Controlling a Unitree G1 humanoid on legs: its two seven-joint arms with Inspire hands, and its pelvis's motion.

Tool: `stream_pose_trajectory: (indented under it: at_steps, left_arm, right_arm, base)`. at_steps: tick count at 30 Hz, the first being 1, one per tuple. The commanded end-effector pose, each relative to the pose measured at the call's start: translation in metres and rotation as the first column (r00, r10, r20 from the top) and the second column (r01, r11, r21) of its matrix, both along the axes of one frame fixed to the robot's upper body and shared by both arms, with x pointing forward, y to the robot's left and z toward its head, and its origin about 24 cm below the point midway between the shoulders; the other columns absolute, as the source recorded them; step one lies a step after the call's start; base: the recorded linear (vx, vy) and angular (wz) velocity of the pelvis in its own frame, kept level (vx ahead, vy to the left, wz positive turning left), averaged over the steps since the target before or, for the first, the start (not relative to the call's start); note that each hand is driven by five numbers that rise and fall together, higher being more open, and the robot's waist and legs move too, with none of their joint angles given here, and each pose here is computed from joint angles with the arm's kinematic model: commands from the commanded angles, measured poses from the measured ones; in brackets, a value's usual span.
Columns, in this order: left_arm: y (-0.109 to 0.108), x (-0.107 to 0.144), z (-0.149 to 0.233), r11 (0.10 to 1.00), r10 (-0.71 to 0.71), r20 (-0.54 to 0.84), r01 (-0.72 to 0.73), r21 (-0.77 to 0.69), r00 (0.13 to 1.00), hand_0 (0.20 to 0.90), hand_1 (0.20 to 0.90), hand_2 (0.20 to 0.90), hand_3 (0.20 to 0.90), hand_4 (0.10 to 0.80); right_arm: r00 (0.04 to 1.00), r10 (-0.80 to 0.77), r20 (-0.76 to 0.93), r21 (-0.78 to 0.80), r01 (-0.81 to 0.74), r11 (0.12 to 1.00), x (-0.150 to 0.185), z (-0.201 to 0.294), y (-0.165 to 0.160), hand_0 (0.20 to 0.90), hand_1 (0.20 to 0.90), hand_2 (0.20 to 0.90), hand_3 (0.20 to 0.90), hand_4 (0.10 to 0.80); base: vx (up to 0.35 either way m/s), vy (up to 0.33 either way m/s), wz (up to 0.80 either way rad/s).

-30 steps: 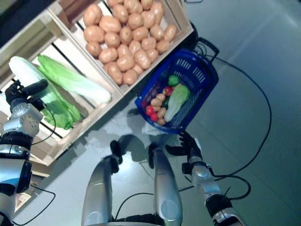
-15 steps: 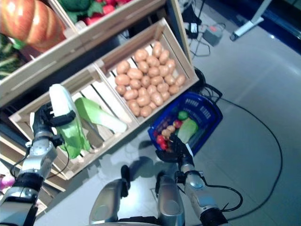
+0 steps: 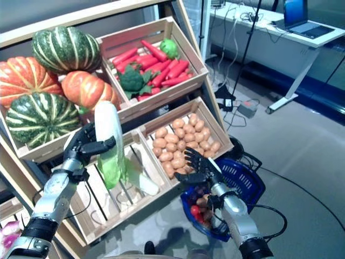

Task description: Put vegetables into the basket

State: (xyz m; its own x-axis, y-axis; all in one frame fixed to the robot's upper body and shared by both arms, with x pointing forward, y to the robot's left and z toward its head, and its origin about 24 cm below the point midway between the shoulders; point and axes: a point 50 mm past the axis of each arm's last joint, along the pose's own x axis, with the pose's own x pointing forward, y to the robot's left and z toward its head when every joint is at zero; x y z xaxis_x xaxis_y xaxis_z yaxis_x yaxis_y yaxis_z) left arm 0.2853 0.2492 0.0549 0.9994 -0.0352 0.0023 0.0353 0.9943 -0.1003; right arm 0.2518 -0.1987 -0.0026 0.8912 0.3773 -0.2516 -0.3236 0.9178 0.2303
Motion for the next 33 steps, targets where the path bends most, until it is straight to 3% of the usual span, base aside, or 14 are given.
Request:
stream_pose_trajectory:
  at_steps: [1,13,33]
  left_arm:
    - [-0.001,0.037,0.098,0.996,-0.086,0.383,0.094,-0.001,0.920,0.300,0.300,0.300,0.300,0.400]
    - [-0.016,0.056,0.118,0.990,-0.108,0.421,0.138,-0.040,0.900,0.300,0.300,0.300,0.300,0.400]
    - [-0.086,0.056,0.115,0.940,-0.312,0.429,0.340,0.011,0.848,0.300,0.300,0.300,0.300,0.400]
  right_arm:
    - [0.972,0.169,0.164,0.211,-0.202,0.957,0.036,0.055,0.012,0.900,0.900,0.900,0.900,0.800]
    - [0.944,0.283,0.173,0.163,-0.310,0.937,0.064,0.088,0.027,0.900,0.900,0.900,0.900,0.800]
    - [0.917,0.369,0.148,0.163,-0.391,0.906,0.073,0.096,0.083,0.900,0.900,0.900,0.900,0.800]
  base:
    - [-0.024,-0.046,0.02]
    - [0.002,-0.002,-0.01]
    - [0.006,0.001,-0.03]
